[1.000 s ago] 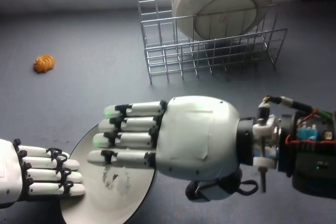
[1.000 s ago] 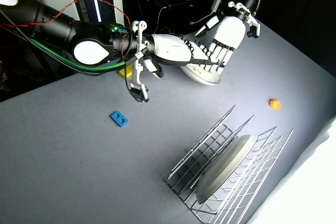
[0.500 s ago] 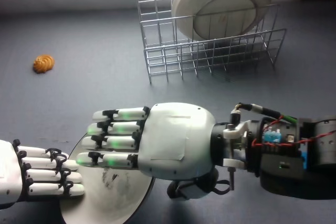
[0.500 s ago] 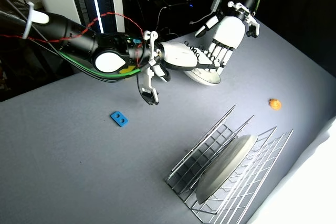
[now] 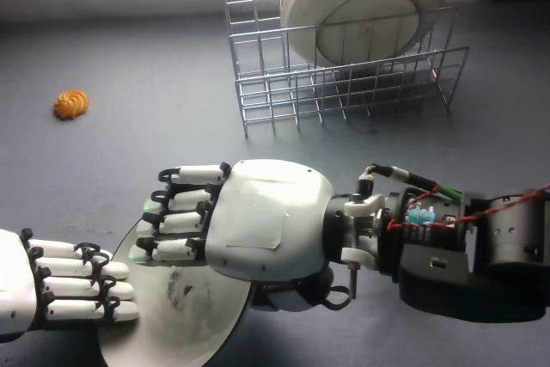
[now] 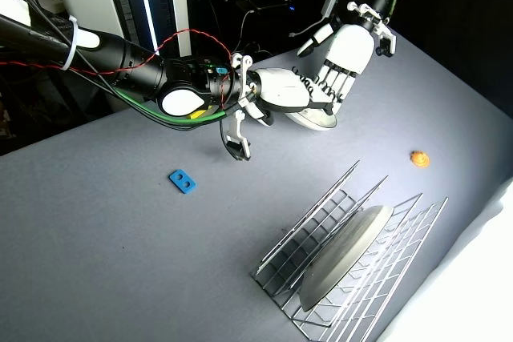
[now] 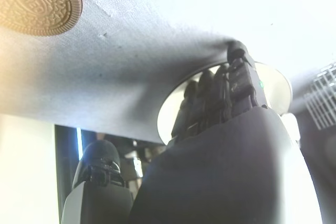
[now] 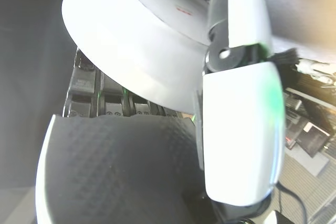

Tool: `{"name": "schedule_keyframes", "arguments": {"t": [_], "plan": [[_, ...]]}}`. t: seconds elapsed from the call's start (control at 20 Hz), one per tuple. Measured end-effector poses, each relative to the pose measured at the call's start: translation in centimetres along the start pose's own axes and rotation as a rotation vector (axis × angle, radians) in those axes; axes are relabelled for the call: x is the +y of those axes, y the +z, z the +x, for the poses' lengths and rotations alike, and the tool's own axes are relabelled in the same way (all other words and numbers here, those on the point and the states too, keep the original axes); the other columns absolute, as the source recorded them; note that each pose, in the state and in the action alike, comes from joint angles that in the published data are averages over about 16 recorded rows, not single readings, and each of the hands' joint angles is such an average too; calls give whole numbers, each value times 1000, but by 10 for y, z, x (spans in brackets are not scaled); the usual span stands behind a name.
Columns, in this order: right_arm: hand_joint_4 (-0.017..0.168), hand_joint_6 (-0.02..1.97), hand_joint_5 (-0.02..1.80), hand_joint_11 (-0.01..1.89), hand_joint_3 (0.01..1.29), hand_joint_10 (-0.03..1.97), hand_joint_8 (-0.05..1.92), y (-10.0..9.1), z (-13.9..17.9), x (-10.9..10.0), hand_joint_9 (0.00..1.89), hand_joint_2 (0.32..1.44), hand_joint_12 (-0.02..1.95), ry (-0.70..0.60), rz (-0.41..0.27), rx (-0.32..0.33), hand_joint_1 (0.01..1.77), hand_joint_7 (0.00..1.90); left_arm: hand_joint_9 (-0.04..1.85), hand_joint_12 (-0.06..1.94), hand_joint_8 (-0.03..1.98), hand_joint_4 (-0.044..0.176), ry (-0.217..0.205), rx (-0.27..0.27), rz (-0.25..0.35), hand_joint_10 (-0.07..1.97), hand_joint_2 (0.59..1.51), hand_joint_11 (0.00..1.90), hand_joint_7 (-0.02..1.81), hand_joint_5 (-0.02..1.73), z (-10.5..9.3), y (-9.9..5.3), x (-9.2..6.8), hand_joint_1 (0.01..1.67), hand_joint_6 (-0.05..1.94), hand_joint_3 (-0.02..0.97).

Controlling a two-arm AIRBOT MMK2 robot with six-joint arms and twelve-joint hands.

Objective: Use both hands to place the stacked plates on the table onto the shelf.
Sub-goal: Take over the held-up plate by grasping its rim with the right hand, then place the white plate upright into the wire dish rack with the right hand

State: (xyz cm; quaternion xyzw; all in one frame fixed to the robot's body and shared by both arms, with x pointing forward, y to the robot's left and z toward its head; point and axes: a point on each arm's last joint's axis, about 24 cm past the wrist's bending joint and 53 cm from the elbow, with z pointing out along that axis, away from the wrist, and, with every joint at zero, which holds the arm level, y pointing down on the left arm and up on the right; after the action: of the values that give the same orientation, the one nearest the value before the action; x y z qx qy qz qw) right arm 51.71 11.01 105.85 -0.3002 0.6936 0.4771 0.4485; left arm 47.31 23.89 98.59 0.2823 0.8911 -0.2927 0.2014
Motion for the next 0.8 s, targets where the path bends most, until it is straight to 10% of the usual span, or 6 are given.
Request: {"name": "schedule_keyframes", "arguments": {"t": [0.35, 0.8], "plan": [[4, 222, 639, 413, 16, 17, 167, 6, -6, 3, 733, 998, 1006, 0, -14, -32, 1166, 679, -24, 33, -6, -4, -8, -5, 0, -52, 1143, 27, 2, 21, -1, 0, 0, 20, -18, 18], [9, 658, 845, 848, 15, -7, 536, 5, -12, 5, 1142, 994, 1021, -13, -29, -65, 1173, 932, -17, 12, -6, -6, -43, -44, -5, -51, 1142, 20, 17, 26, -11, 0, 1, 19, -17, 18]]}}
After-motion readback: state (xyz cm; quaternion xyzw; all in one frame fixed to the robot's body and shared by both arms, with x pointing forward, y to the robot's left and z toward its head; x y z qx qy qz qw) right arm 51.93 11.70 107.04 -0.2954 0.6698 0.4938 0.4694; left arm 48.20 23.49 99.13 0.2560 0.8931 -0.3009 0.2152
